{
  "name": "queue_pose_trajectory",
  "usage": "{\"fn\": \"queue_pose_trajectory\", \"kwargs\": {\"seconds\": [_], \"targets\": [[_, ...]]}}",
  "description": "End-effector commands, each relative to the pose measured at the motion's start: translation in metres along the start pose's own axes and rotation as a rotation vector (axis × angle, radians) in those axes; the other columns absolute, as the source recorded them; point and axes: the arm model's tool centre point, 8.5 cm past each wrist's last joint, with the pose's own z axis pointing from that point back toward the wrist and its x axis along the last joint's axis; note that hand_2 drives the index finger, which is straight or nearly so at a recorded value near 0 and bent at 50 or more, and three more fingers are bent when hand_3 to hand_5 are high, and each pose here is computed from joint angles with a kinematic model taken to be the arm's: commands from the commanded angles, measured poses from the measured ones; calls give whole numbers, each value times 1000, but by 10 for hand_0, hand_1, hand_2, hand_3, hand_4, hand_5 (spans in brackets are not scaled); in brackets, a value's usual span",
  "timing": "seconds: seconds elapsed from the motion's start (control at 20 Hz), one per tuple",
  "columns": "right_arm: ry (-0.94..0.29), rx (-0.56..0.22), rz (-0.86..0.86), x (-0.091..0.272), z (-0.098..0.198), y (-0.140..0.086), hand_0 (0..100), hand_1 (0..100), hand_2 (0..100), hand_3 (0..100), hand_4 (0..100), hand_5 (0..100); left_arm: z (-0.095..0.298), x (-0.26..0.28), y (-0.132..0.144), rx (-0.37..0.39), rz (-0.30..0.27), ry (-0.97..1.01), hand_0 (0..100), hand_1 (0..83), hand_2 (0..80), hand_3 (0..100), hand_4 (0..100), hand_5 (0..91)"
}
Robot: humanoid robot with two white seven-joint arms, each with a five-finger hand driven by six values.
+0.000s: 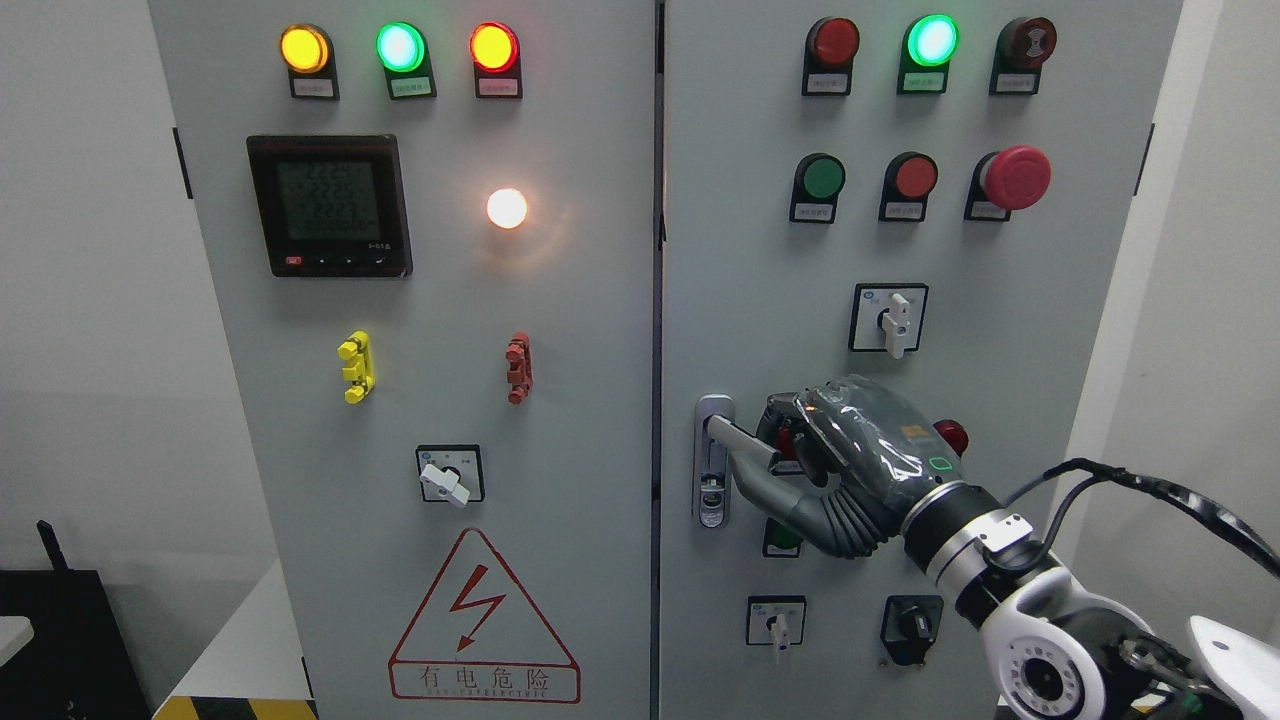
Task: Release door handle
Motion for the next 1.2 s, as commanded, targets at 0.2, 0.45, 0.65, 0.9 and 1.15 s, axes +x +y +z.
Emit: {"fn": "queue_pose_trajectory", "kwargs": {"seconds": [0.2, 0.45, 0.65, 0.9, 1.15], "targets": [[6, 6, -5, -2, 1, 3, 548, 266, 623, 1000, 1000, 1000, 0, -2, 0, -1, 1, 8, 120, 389, 0, 0, 0, 0], [6, 2, -5, -2, 1, 1, 553, 265, 624, 1000, 1000, 1000, 0, -1, 0, -1, 1, 6, 120, 389, 0, 0, 0, 0], [2, 0, -5, -1, 1, 1, 555, 266, 621, 1000, 1000, 1000, 0, -1, 0, -1, 1, 6, 120, 389, 0, 0, 0, 0], [3, -7, 0, -1, -1, -2, 559, 265, 612, 1000, 1000, 1000, 0, -2, 0, -1, 1, 8, 120, 389, 0, 0, 0, 0], [5, -11, 3, -1, -1, -4, 562, 265, 605, 1000, 1000, 1000, 0, -1, 0, -1, 1, 6, 120, 389, 0, 0, 0, 0]]}}
